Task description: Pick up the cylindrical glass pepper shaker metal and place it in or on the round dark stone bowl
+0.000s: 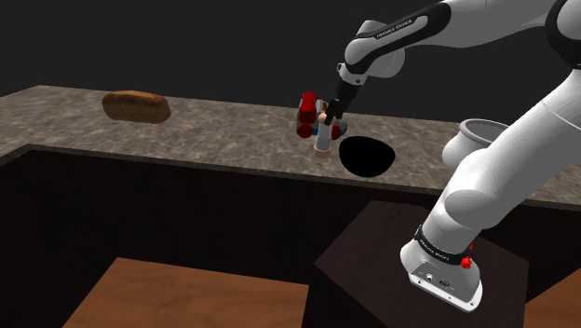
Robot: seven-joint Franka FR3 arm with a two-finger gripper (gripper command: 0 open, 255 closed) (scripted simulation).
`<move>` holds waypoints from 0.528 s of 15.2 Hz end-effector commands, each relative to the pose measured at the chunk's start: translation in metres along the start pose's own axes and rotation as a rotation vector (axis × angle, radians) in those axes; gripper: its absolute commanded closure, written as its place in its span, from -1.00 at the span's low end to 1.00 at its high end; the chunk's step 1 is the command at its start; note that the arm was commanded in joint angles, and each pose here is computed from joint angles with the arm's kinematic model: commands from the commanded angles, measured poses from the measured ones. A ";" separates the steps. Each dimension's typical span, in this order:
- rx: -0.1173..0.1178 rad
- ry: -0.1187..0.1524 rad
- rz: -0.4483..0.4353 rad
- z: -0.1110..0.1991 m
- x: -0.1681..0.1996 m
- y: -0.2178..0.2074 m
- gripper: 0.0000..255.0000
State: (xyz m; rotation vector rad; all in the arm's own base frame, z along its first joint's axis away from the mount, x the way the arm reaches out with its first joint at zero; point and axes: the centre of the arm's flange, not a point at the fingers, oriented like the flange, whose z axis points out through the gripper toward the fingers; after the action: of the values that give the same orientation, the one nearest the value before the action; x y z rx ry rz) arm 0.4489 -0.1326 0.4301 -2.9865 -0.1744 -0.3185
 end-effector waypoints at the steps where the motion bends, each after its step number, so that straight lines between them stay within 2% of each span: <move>1: 0.000 0.000 0.000 0.000 0.000 0.000 -1.00; 2: 0.000 0.000 0.000 0.000 0.000 0.000 -1.00; 3: 0.000 0.000 0.000 0.000 0.000 0.000 1.00; 8: 0.000 0.000 0.000 0.000 0.000 0.000 1.00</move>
State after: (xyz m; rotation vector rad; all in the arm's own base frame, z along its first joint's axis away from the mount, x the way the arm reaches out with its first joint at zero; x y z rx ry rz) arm 0.4491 -0.1325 0.4306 -2.9864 -0.1749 -0.3198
